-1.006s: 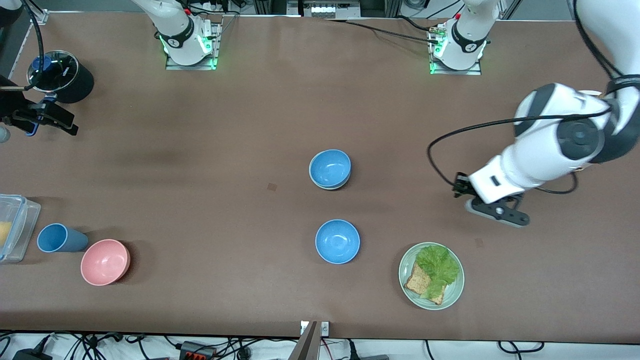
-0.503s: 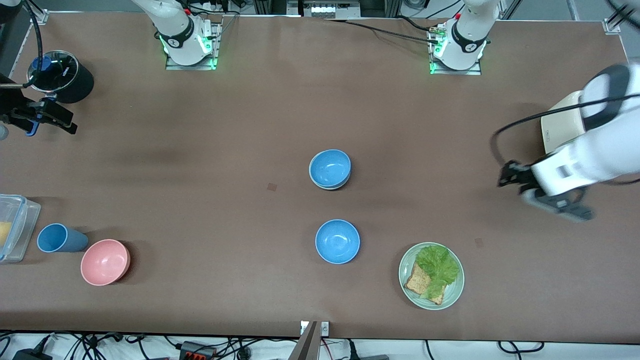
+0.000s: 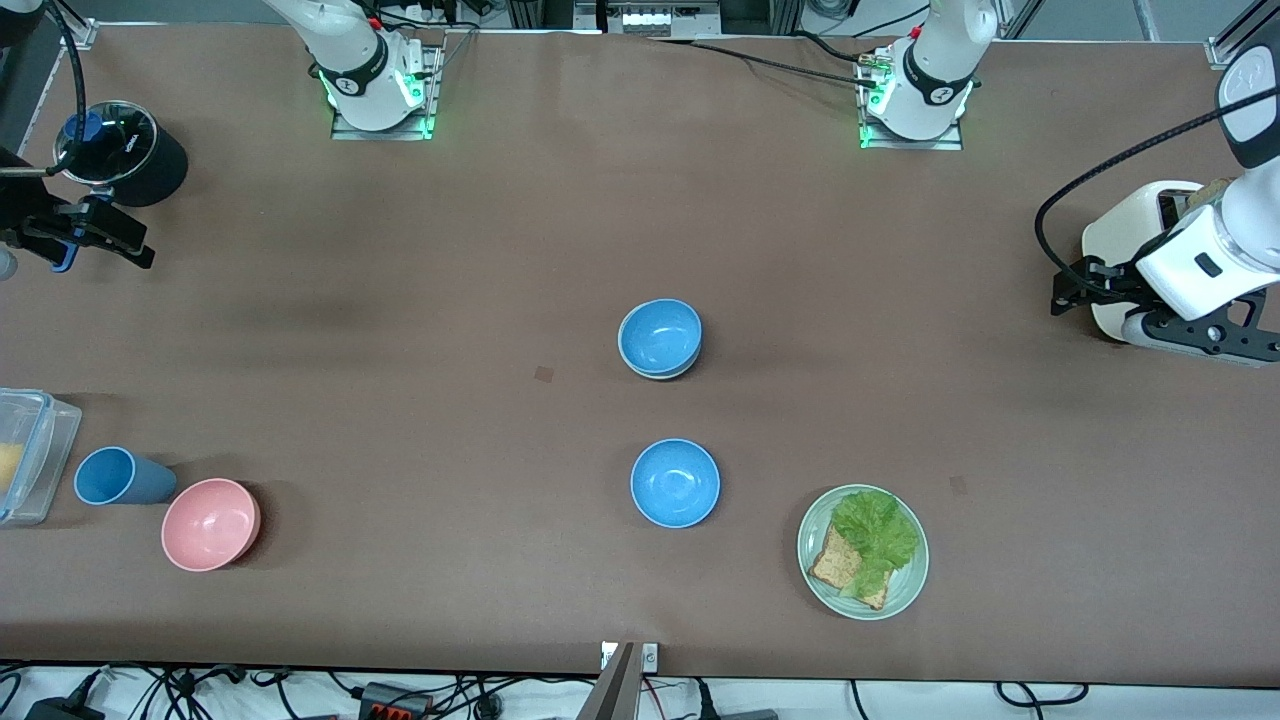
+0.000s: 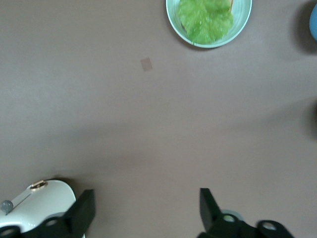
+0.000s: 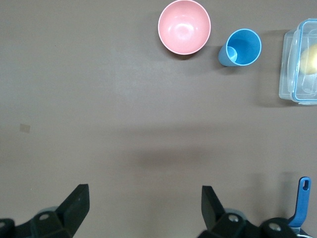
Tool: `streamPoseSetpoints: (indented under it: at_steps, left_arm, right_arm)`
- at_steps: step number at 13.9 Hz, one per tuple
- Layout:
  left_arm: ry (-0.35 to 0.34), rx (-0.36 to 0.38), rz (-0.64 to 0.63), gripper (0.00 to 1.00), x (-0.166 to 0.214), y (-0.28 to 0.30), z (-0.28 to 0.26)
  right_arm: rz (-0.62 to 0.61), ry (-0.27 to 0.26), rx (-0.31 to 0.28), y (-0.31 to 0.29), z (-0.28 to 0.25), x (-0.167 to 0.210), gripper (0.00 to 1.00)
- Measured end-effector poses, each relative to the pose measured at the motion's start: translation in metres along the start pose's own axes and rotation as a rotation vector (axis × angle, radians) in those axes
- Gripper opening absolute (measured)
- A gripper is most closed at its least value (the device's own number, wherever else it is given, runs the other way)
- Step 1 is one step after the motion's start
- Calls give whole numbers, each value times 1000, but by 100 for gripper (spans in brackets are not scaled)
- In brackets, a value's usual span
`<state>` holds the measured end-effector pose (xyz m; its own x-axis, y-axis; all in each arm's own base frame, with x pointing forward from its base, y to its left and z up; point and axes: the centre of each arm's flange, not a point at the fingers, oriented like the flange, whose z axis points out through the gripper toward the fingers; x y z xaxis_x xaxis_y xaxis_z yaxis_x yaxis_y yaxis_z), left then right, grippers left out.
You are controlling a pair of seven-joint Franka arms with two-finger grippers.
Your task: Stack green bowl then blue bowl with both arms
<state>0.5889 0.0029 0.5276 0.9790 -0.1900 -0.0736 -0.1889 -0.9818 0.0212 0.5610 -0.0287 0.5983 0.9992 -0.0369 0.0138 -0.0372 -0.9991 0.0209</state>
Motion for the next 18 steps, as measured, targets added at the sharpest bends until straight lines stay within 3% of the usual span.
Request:
streamPoseSetpoints:
  at_steps: [7,11,18]
  left_arm:
    - [-7,-2,-84,100,-1,19,-11]
    - [-34,-46,-171,100,-3,28,-10]
    - [-57,-47,-184,100,-5,34,-11]
  right_arm:
    - [0,0,0,0,0,0,100]
    - [0,0,0,0,0,0,100]
    - [0,1,0,0,0,0,100]
